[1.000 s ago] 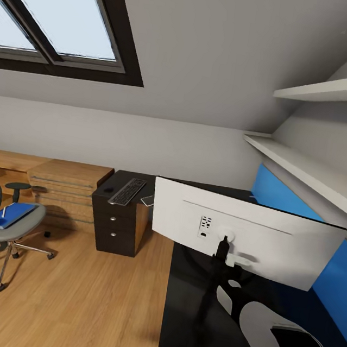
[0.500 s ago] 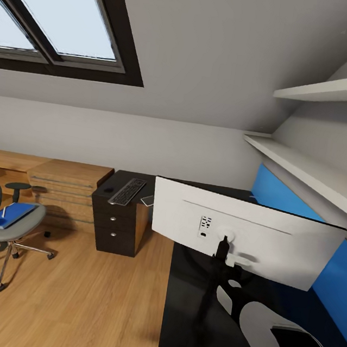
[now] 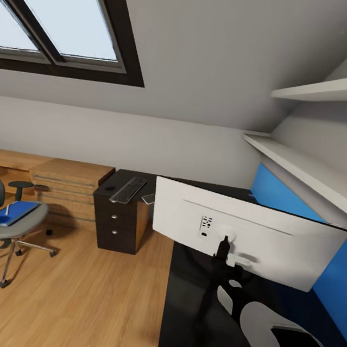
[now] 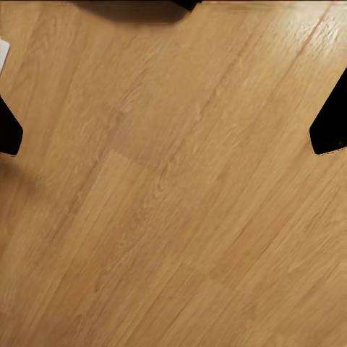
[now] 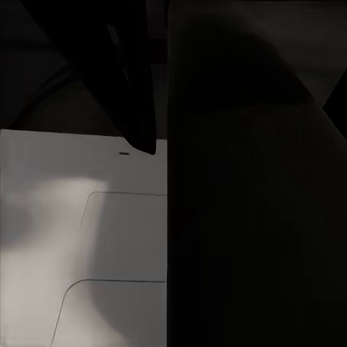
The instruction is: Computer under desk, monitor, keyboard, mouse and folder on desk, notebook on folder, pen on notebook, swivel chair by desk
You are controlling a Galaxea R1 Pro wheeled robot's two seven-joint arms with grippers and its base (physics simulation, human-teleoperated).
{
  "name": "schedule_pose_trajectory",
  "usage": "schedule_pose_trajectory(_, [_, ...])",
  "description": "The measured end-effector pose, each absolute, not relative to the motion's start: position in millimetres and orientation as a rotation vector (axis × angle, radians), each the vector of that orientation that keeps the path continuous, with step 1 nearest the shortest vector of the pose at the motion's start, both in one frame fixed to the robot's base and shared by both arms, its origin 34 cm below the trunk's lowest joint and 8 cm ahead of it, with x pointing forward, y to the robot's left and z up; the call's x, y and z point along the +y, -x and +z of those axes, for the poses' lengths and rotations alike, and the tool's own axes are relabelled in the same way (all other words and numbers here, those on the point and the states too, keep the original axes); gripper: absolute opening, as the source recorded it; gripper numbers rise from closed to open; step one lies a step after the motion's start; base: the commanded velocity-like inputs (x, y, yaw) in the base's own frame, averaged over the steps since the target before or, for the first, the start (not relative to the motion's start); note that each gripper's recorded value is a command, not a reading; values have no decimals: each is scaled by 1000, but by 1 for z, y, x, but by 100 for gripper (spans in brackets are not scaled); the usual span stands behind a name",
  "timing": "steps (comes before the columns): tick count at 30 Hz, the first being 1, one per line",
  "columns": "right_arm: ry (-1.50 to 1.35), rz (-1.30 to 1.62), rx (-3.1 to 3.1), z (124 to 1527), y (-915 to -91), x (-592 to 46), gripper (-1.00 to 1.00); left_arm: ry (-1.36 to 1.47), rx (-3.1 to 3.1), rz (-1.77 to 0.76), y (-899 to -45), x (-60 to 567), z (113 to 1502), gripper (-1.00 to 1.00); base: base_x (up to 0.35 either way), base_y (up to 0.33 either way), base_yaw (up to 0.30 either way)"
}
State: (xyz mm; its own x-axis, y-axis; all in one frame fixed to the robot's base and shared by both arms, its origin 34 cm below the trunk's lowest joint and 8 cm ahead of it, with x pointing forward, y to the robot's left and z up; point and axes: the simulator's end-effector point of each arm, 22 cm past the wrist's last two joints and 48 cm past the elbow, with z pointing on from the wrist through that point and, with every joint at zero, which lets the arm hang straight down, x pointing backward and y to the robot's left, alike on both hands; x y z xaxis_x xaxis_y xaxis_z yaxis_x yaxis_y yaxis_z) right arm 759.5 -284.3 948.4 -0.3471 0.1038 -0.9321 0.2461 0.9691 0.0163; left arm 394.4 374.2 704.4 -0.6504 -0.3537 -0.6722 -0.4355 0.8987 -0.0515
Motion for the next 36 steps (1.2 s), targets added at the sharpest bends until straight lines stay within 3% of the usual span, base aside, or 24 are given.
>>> schedule_pose_trajectory(24, [-246,-150,1928,949,-760,-284,-100,562,2341,149,-394,374,704,100,-316,-22,0])
schedule_pose_trajectory(36, [-242,-151,1928,949,-760,-284,-100,562,2340,150,-394,375,705,100,-117,-22,0])
